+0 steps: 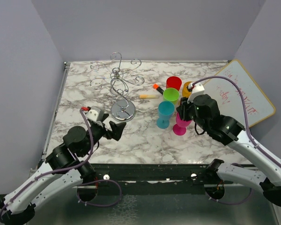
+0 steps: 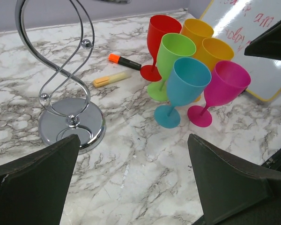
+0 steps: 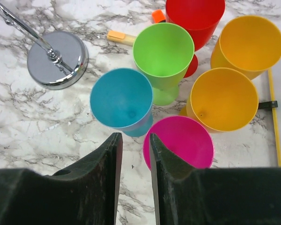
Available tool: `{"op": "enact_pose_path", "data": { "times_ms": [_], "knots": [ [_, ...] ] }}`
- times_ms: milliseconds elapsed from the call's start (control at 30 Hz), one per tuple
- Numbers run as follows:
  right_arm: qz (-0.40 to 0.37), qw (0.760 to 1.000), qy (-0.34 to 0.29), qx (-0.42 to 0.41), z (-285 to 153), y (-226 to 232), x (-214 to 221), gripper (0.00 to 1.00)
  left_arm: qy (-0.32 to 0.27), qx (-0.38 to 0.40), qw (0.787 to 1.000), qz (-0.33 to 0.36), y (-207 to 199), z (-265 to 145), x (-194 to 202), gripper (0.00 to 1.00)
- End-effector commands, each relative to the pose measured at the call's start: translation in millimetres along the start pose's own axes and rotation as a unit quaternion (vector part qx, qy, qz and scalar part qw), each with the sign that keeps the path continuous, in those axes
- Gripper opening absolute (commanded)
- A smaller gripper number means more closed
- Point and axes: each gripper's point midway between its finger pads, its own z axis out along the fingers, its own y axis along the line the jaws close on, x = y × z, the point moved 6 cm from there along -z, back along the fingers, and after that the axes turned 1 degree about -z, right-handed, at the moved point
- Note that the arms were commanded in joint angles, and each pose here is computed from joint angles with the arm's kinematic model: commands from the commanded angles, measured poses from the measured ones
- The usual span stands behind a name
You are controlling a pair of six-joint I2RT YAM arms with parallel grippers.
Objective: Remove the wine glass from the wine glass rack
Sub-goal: Place the wine glass at the center of the board, then reset both arms
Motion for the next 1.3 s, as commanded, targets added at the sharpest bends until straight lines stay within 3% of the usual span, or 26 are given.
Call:
{"op": "enact_pose_path", "data": {
  "times_ms": [0, 200, 400, 767, 1033, 1167, 1267],
  "knots": [
    [0.017, 0.999, -0.047, -0.011, -11.8, -0.4, -21.1, 0.36, 0.06, -0.018, 0.998, 0.022, -2.4, 9.1, -5.4, 0.99],
    [0.038, 0.996, -0.075, 0.041, -22.5, -16.2, -25.5, 0.46, 0.092, -0.12, 0.988, 0.029, 14.6, 22.0, -0.9, 0.99],
    [0.05, 0.987, -0.04, 0.15, -18.5, -38.9, -11.1, 0.49, 0.11, -0.177, 0.977, 0.049, 28.7, 28.6, 12.3, 0.99],
    [0.134, 0.981, 0.004, 0.139, 15.6, -95.8, -13.5, 0.61, 0.105, -0.242, 0.963, -0.056, 98.0, 39.3, 29.0, 0.99],
    [0.169, 0.974, -0.016, 0.147, 21.4, -136.5, -25.2, 0.67, 0.042, -0.324, 0.943, -0.058, 143.9, 32.2, -17.8, 0.99],
    [0.153, 0.978, -0.049, 0.134, 22.7, -143.4, -51.7, 0.68, 0.06, -0.331, 0.94, -0.056, 169.4, 36.4, -39.5, 0.99],
    [0.153, 0.975, -0.065, 0.149, 18.6, -148.2, -74.7, 0.74, 0.041, -0.378, 0.922, -0.073, 189.8, 28.6, -57.3, 0.99]
  ]
}}
